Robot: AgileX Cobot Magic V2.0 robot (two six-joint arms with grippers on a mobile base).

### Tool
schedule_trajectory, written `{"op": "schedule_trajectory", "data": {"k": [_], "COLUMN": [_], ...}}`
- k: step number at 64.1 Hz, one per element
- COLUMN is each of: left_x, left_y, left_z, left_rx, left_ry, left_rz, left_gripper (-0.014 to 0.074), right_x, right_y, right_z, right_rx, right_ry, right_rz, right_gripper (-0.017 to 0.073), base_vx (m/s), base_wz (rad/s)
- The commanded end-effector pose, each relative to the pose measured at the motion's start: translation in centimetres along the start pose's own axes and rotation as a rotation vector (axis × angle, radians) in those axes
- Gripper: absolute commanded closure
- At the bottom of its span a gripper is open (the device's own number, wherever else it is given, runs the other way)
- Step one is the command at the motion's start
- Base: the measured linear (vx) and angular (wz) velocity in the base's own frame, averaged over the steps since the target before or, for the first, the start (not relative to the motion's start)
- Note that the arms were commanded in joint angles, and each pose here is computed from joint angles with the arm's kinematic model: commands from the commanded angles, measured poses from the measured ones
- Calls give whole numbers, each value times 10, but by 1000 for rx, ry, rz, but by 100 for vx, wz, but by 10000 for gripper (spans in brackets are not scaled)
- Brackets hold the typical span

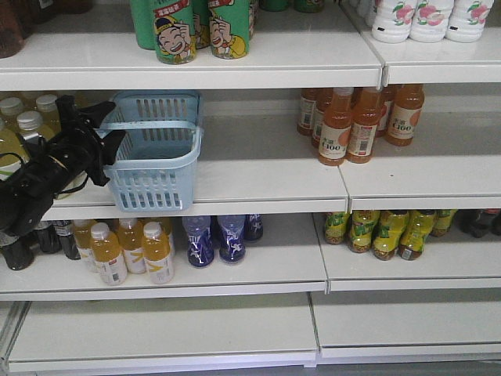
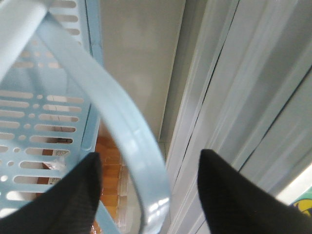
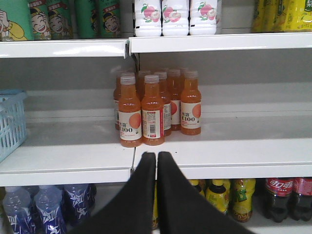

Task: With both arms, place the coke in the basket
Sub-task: 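Close the left gripper on the light-blue basket handle, then lift the basket off the shelf with the left gripper and lower it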

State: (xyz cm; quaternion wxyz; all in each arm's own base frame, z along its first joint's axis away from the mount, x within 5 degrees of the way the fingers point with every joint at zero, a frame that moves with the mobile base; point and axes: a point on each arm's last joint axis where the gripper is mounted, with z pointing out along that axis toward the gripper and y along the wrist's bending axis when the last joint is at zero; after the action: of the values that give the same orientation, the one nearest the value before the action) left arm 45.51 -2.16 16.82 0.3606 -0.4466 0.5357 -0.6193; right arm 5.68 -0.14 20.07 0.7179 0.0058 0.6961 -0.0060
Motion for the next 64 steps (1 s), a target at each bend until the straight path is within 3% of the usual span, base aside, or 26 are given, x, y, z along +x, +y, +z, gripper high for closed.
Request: {"op": "schedule_trajectory", "data": {"k": [1,14,27,34,44,51,64], "left_x": [12,16,33,50,82,109,162], "left_y": [-39,-34,-37,-36,-34,-27,0], "left_z": [2,3,-1,-7,-21,-42,-102], "left_rx": [152,108,157,151,139,86,-62], "left_ry": [49,88,277,465,727,825,938], "left_rz": [11,69,128,116,192,179,68], "left_gripper": [299,602,601,601,601,601,601], "right_x": [-3,-3,-3,-3,-3,-3,-3], "right_y": [2,2,2,2,2,2,2], "right_z": [0,0,0,0,0,0,0], "right_rx": [-16,-16,-16,-16,-16,-16,-16], "right_ry": [-54,-54,-54,-54,-54,-54,-54], "right_rz": [-15,-15,-15,-15,-15,-15,-15], "right_gripper": [564,564,564,564,564,564,564], "base_vx": [0,0,0,0,0,0,0], "base_wz": [0,0,0,0,0,0,0]}}
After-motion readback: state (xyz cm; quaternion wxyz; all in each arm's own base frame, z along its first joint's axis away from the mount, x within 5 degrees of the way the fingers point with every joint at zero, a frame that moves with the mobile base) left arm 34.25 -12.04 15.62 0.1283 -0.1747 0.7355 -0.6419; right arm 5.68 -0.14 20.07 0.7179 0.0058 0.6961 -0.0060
